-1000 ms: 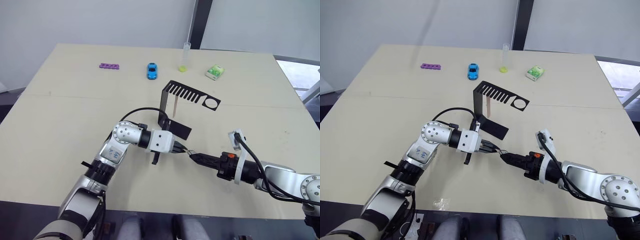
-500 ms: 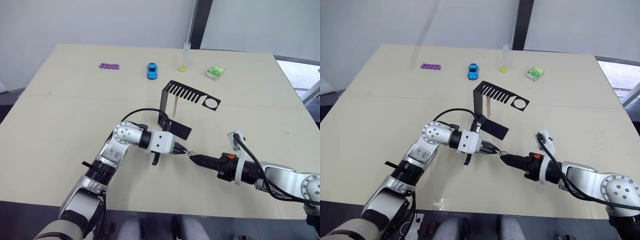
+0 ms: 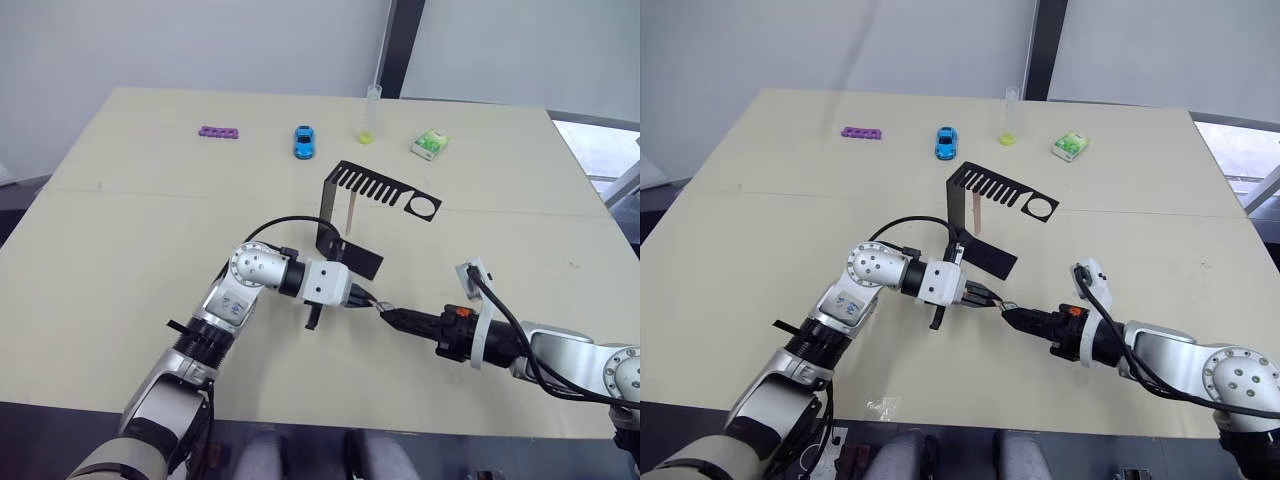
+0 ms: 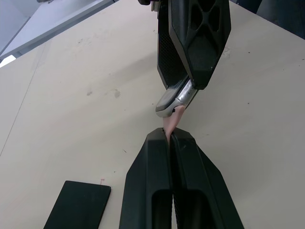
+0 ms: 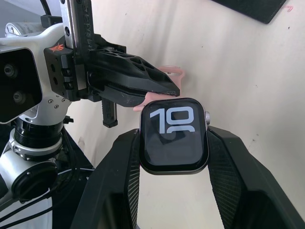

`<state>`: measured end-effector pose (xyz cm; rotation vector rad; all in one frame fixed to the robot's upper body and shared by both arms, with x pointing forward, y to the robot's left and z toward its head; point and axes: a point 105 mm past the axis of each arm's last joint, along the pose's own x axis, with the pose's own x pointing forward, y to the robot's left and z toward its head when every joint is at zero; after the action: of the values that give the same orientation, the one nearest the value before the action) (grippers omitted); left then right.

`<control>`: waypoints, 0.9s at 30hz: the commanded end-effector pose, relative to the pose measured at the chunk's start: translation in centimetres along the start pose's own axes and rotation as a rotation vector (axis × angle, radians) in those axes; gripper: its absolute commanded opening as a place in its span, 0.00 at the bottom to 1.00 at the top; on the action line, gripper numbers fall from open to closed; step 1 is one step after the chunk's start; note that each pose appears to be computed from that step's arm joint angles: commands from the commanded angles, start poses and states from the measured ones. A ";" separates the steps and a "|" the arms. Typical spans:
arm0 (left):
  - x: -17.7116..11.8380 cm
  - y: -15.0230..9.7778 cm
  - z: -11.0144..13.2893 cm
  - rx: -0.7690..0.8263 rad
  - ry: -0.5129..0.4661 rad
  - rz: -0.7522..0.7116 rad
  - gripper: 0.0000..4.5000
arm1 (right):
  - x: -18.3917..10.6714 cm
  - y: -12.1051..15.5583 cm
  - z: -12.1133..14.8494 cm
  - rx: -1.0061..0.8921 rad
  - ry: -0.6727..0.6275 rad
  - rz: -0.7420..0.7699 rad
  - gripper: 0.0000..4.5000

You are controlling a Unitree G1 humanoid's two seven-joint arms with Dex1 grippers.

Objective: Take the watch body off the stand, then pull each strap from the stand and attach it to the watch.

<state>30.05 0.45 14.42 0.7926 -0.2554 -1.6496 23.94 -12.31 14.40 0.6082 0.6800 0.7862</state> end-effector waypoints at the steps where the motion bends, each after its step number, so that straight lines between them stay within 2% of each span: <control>1: 2.0 0.5 3.2 0.110 -0.097 -0.020 0.00 | 0.6 3.1 -0.9 -0.027 0.044 0.168 0.33; 27: 2.3 0.6 3.5 0.113 -0.106 -0.019 0.00 | 0.4 2.7 -0.8 -0.020 0.042 0.147 0.33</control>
<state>30.12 0.21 14.25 0.8033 -0.2507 -1.6468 23.95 -12.28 14.50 0.6059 0.6776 0.7911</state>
